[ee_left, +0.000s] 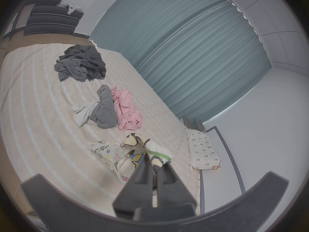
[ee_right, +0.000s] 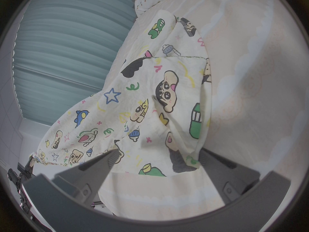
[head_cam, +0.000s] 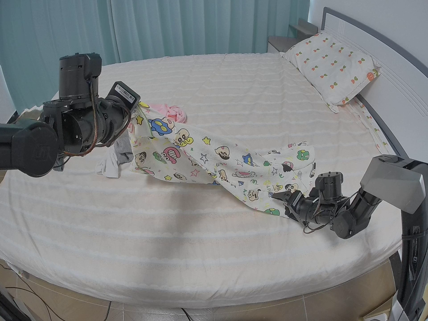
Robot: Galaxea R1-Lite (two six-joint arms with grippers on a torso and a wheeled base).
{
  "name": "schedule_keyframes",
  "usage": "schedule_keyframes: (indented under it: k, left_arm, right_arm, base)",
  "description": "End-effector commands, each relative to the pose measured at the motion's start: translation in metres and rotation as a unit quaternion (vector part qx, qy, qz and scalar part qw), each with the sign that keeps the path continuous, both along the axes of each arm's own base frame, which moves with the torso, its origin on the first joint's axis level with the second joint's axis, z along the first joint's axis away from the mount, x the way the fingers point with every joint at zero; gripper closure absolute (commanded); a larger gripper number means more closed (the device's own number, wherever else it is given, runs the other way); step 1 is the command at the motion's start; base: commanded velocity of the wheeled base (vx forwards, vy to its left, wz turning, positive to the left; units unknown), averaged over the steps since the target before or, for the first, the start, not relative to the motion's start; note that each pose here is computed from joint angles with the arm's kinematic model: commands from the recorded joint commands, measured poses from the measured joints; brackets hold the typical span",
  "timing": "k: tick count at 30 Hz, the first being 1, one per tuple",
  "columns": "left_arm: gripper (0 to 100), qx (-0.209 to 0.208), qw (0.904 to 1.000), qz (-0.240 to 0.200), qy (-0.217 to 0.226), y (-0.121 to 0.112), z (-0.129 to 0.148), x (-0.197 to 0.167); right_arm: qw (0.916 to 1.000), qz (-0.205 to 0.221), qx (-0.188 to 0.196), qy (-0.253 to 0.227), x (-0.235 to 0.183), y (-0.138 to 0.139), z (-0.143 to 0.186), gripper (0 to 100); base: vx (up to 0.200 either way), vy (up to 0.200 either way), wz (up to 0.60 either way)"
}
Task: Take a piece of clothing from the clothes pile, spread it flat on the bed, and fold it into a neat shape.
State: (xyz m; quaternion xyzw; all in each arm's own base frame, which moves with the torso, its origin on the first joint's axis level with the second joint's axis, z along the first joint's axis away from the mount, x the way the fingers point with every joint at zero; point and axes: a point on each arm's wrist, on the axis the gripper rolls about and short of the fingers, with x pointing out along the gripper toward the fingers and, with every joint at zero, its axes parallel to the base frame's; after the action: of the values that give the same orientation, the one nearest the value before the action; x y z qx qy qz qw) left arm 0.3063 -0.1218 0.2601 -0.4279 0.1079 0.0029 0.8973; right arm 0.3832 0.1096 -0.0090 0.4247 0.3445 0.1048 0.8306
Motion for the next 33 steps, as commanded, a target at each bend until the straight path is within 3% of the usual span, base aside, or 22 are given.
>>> schedule_keyframes:
  k: [1, 8, 14, 20, 33]
  left_arm:
    - [100, 0.002, 1.0000, 0.001, 0.004, 0.001, -0.002, -0.001]
    - [100, 0.004, 1.0000, 0.001, 0.008, 0.001, -0.005, 0.000]
    - [100, 0.003, 1.0000, 0.002, -0.001, 0.001, 0.000, 0.001]
    - [100, -0.001, 0.9999, 0.002, -0.010, 0.001, 0.006, 0.003]
    - [100, 0.011, 0.9998, 0.000, 0.015, 0.001, -0.005, -0.002]
  right_arm:
    - [1.0000, -0.001, 0.002, -0.005, 0.001, -0.001, 0.003, 100]
    - [0.9984, -0.018, 0.029, -0.046, 0.003, -0.025, 0.039, 100]
    - [0.9903, -0.045, 0.079, -0.105, 0.002, -0.047, 0.086, 100]
    - [0.9866, -0.055, 0.084, -0.128, 0.001, -0.061, 0.101, 100]
    - [0.9634, -0.075, 0.096, -0.239, -0.019, -0.098, 0.173, 100]
  base:
    - [0.000, 0.000, 0.00]
    - [0.000, 0.000, 0.00]
    - [0.000, 0.000, 0.00]
    - [0.000, 0.000, 0.00]
    - [0.000, 0.000, 0.00]
